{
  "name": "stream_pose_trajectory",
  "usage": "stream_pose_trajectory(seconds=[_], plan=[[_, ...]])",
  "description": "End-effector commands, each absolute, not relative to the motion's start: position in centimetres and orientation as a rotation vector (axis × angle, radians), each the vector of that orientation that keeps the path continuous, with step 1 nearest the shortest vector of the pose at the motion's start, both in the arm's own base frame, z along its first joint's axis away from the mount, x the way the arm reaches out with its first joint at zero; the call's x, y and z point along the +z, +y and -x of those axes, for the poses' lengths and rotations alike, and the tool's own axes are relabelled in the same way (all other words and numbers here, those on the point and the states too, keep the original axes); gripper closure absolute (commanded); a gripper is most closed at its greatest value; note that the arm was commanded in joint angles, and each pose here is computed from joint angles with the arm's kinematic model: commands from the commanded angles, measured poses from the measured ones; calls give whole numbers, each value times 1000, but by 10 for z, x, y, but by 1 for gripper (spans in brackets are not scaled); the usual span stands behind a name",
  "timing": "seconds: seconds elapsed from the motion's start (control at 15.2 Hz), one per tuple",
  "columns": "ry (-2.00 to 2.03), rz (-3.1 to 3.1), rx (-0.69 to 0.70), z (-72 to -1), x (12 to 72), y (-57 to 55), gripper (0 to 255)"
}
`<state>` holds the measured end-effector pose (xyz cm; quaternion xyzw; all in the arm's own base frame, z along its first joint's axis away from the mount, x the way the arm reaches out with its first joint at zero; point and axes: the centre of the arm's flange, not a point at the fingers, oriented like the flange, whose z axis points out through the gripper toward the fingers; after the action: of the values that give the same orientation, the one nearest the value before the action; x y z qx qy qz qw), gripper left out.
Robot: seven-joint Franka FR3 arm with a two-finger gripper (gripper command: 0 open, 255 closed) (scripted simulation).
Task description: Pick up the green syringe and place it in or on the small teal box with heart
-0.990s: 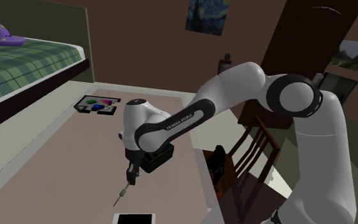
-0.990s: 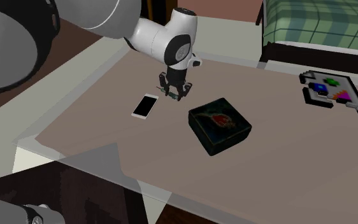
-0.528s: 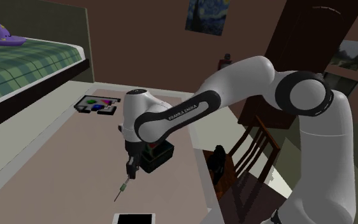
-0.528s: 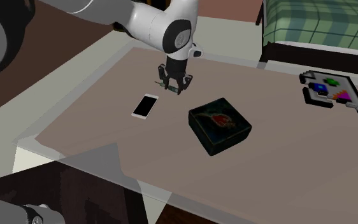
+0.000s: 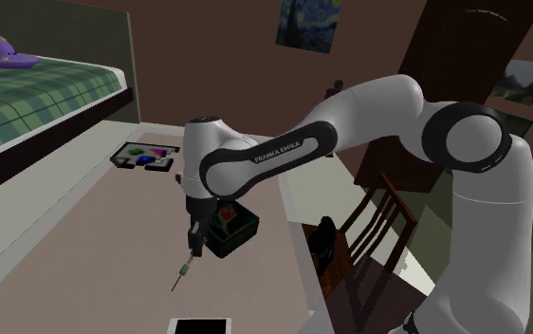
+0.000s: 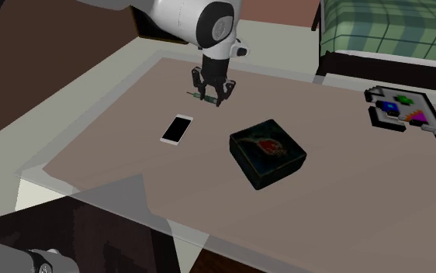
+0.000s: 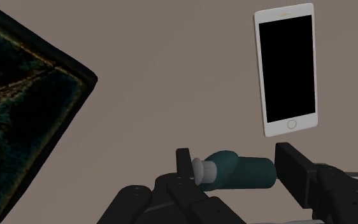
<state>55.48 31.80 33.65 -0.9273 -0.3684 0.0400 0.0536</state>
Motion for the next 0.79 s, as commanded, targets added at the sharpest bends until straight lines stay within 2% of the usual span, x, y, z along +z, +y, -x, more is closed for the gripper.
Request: stream_pose_trajectory(seconds=[0.0, 0.73], plan=[[-1120, 2818, 122, -561, 342, 307, 255], [-1120, 2818, 122, -635, 347, 182, 255]])
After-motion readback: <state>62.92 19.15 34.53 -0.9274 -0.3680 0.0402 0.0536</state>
